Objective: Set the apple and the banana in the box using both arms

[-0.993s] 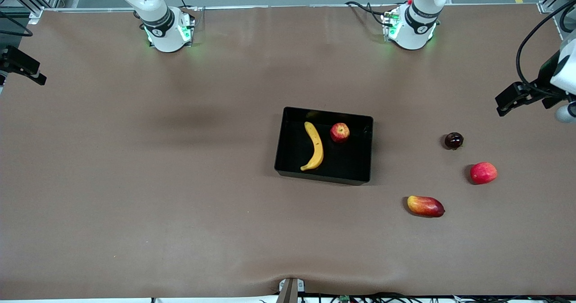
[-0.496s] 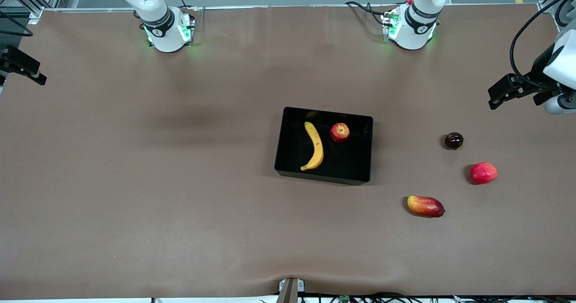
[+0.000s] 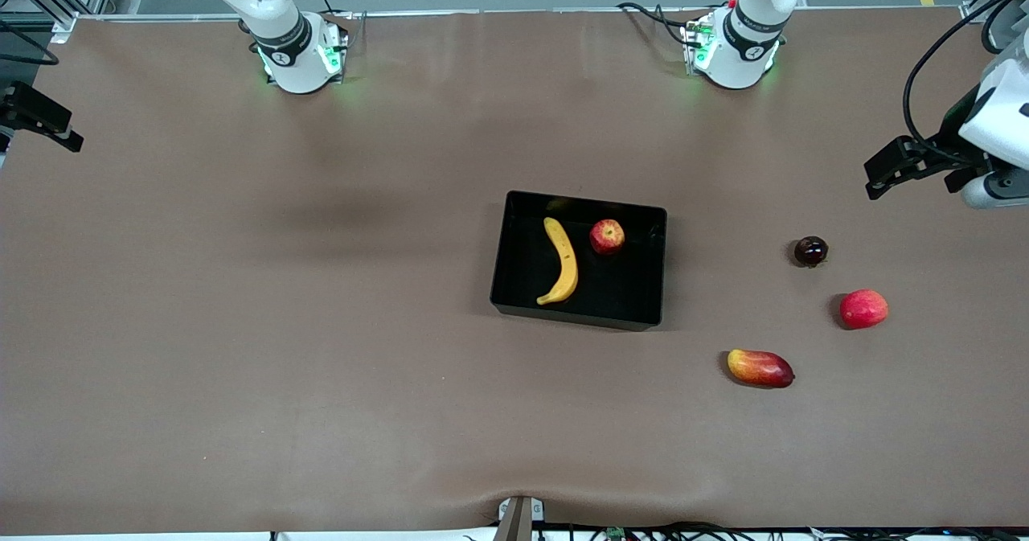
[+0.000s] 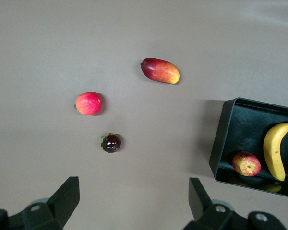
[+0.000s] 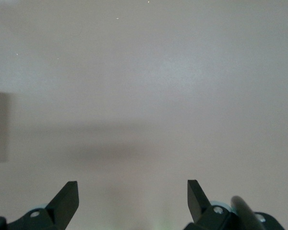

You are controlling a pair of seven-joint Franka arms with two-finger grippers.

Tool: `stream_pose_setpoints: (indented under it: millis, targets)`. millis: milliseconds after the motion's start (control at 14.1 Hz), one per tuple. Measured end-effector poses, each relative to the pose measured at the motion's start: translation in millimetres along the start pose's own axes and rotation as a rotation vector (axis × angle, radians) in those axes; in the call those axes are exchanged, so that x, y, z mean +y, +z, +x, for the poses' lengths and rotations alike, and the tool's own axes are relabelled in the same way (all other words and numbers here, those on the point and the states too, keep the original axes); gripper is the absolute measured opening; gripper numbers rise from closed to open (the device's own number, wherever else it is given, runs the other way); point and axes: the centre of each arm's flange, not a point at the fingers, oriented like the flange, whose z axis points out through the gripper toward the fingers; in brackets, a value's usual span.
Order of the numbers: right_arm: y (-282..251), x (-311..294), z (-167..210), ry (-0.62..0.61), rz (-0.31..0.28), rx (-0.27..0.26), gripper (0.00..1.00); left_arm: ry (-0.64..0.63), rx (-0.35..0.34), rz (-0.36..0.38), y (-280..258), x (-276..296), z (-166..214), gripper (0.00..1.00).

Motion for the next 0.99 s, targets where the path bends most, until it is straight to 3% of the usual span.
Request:
stream_pose_setpoints:
  millis: [993]
  targets:
    - [0.0, 0.1, 0.0, 0.0, 0.0, 0.0, 1.0, 0.026, 0.0, 0.0, 0.3, 0.4, -1.3, 1.0]
